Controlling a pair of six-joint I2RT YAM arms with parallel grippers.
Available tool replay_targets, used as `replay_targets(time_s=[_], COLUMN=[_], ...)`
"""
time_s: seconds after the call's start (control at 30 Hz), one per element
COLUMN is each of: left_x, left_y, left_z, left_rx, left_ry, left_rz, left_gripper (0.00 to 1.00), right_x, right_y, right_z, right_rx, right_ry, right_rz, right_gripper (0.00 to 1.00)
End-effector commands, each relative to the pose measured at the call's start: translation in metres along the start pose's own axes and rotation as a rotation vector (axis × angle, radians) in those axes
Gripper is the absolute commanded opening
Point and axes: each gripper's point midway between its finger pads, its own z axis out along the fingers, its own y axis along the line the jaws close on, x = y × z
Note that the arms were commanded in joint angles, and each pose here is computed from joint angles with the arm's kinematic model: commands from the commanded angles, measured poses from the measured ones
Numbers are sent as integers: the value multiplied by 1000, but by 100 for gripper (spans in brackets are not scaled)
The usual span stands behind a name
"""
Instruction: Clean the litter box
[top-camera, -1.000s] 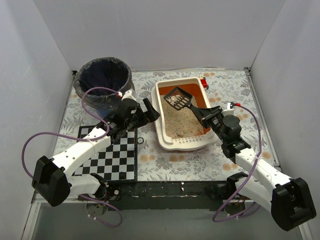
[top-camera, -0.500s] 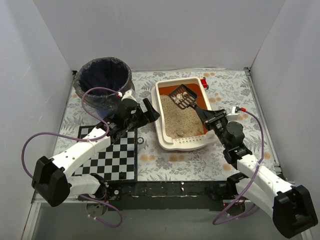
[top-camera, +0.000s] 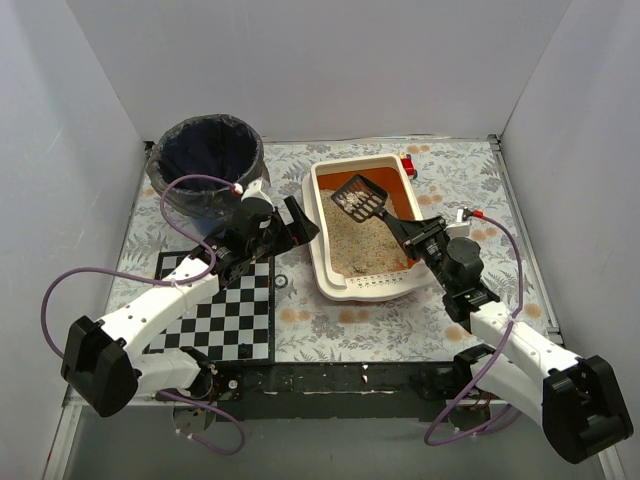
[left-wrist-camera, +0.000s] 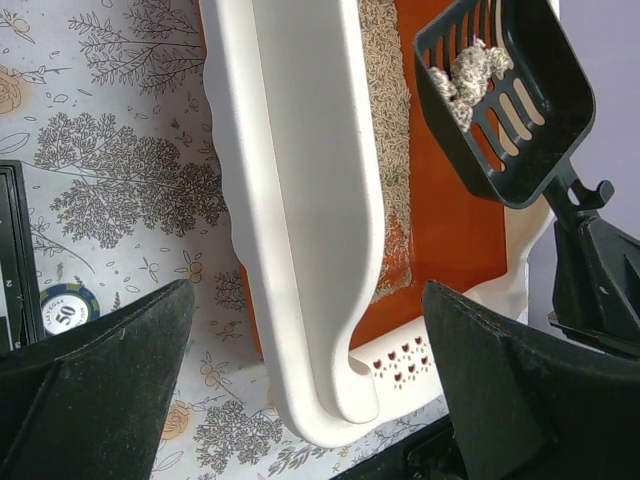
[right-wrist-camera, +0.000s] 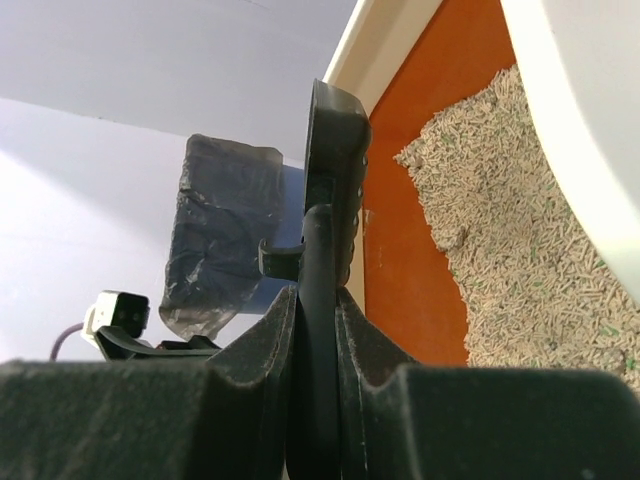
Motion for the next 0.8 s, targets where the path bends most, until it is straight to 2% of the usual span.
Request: replay_targets(time_s=[0.0,0.07,0.17,0.27,0.33,0.43,0.57,0.63,0.67,0.73,0.77], left_x=[-10,-9,-12,-11,-11,-11,-12,-18,-21,-28,-31], left_y=[-3,-3,-1,-2,0,-2,2,4,3,1,0], left_z=[-11,-12,-13,-15,-16,-15,-19,-24,-28,-33,-35], left_rx=[22,25,17,19,19,26,5,-15,-21,-23,-17], left_ry=[-40,-36,-52,-45,-50,-54,-51,-71,-79,-100,-112], left_rz=[15,20,23,30,29,30,40,49,57,68,71], left_gripper=[98,98,98,98,98,98,98,98,98,98,98], right_x=[-16,-24,-17,-27,-18,-3,-12,-7,-15,-29,-32], right_y=[40,28,42,19,17,31,21,38,39,13,17], right_z=[4,1,-5,-5,-3,5,5,5,5,0,-3], right_rx=[-95,-16,-155,-38,-22,-84,-34,-95,-83,62,33], right_ry=[-44,-94,-74,-138,-108,-19,-71,-33,-67,-150,-173], right_rz=[-133,-45,-18,54,135,89,96,-1,-29,47,81], right_gripper=[1,1,1,1,1,1,1,1,1,1,1])
